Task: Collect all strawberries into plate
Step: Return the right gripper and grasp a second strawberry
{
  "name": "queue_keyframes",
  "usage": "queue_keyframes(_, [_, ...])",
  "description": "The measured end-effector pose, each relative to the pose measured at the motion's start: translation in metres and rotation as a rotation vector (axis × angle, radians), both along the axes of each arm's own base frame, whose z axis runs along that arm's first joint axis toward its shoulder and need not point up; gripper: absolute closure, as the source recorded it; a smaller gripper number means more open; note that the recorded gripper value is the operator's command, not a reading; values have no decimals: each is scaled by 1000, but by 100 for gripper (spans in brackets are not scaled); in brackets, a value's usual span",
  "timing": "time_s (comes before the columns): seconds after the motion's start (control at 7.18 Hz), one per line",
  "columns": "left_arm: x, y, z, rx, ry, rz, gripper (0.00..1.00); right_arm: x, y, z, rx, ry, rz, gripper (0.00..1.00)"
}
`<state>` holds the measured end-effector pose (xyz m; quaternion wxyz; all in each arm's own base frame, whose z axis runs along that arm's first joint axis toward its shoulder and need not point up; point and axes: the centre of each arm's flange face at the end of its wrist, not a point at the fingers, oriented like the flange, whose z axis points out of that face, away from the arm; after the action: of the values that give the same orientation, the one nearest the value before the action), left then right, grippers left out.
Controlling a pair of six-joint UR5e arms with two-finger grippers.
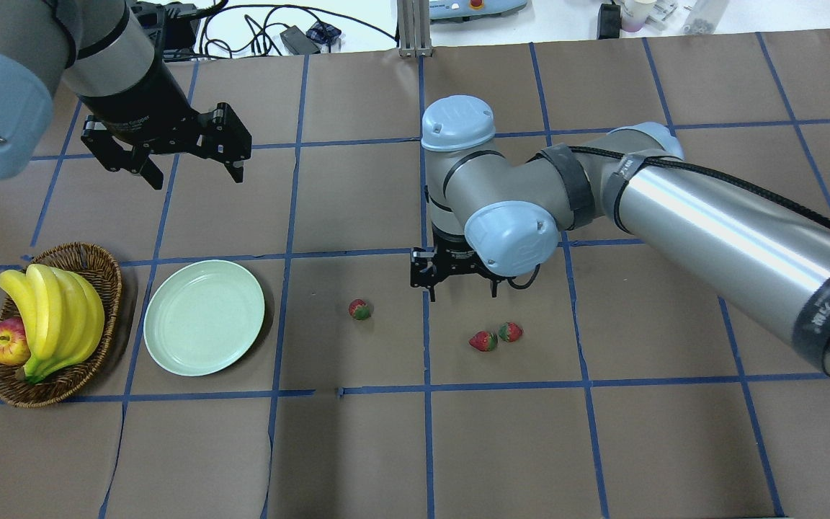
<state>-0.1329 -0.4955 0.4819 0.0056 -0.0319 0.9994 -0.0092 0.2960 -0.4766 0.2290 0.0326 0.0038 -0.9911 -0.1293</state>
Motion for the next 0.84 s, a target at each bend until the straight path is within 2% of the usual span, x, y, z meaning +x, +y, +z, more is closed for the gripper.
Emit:
queue_keyframes(0.28, [0, 0, -1, 3, 0, 1, 0, -57, 5, -1, 6, 27, -99, 0])
queue_keyframes(0.42, [0, 1, -2, 4, 1, 1, 0, -72, 4, -5, -16, 30, -180, 0])
queue_keyframes(0.7, [0, 3, -4, 7, 1, 3, 0, -81, 5, -17, -120, 39, -404, 0])
queue_keyframes(0.84, [0, 3, -4, 7, 1, 3, 0, -82, 10, -23, -144, 50, -503, 0])
